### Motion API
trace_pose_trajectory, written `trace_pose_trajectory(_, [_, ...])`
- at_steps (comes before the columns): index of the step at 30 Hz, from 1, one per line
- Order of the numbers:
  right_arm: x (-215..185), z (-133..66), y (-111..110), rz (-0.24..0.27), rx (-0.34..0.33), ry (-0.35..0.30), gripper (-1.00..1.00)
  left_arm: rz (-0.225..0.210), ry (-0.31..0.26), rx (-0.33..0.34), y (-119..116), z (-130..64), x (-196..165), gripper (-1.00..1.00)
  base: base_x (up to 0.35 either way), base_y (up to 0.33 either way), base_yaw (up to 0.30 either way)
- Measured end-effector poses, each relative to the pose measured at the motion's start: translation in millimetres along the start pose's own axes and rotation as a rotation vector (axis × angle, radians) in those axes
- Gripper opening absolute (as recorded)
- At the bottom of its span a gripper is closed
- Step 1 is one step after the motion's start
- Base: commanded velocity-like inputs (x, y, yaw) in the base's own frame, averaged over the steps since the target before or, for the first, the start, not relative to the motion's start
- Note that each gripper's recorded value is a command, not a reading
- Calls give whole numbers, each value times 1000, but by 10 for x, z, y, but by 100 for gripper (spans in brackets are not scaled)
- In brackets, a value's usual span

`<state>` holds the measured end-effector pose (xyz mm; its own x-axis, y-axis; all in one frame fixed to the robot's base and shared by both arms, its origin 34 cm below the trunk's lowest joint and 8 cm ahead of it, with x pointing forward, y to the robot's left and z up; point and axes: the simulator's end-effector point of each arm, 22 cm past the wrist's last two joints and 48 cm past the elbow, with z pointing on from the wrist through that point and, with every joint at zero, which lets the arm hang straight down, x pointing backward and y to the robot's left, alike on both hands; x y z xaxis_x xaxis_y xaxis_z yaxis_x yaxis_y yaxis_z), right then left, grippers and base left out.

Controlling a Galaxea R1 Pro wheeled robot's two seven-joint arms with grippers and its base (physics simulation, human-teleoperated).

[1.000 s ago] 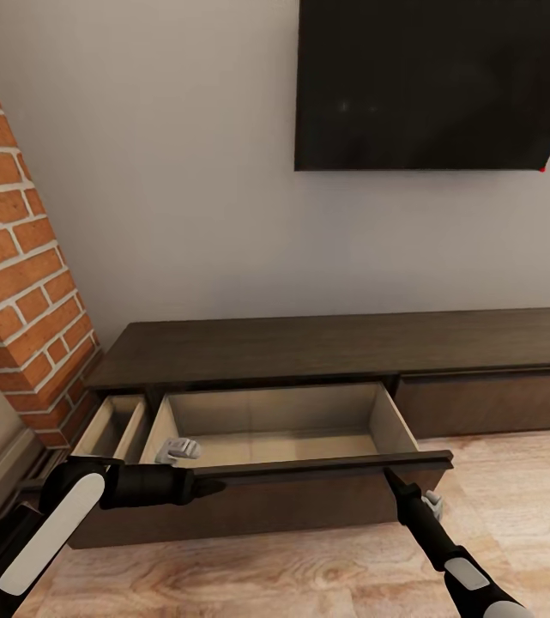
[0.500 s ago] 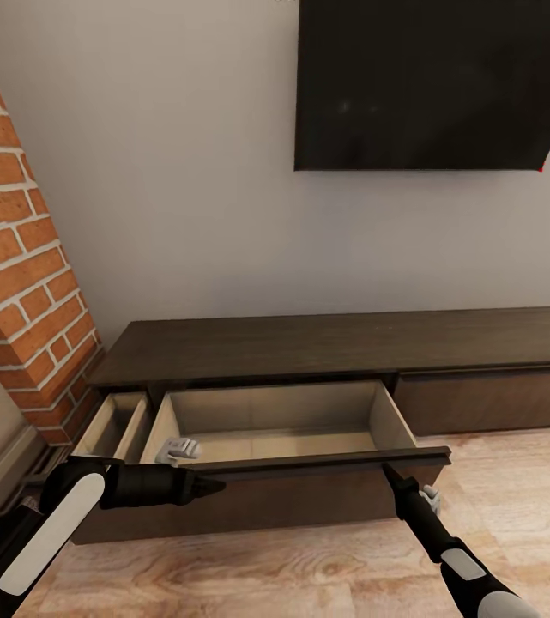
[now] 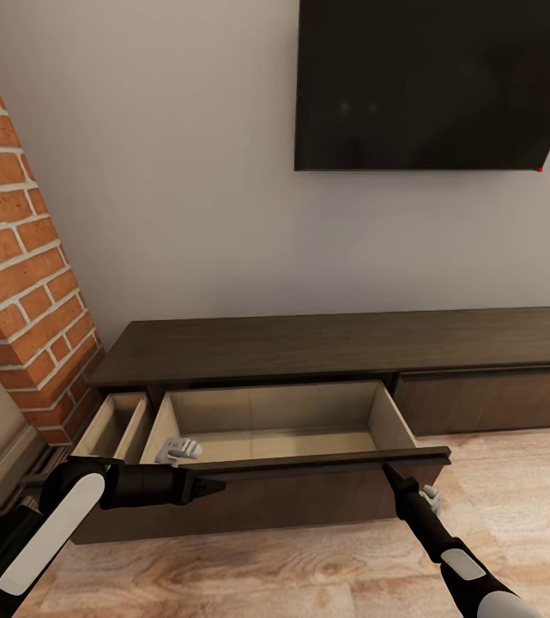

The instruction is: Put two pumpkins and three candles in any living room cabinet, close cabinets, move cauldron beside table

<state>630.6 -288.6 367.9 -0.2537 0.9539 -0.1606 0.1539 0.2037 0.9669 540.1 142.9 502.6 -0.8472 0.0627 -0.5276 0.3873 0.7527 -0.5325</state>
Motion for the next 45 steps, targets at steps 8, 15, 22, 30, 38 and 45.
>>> trace_pose_trajectory(8, [0,0,0,1,0,-1,-100,0,0,0,0,0,-2,100,0,0,0])
trace_pose_trajectory(15, [171,-91,-38,-8,-16,51,100,0,-1,0,-1,-1,-3,100,0,0,0])
trace_pose_trajectory(22, [171,-94,-41,-8,-15,51,100,0,0,0,-1,-1,-2,100,0,0,0])
trace_pose_trajectory(30, [172,-94,-43,-7,-15,51,100,0,0,0,0,0,-2,100,-83,0,0])
trace_pose_trajectory(38, [172,-93,-43,-8,-15,51,100,0,0,0,0,1,-1,100,-68,0,0])
trace_pose_trajectory(45, [172,-91,-41,-7,-15,51,100,0,0,-1,1,0,1,100,-35,0,0])
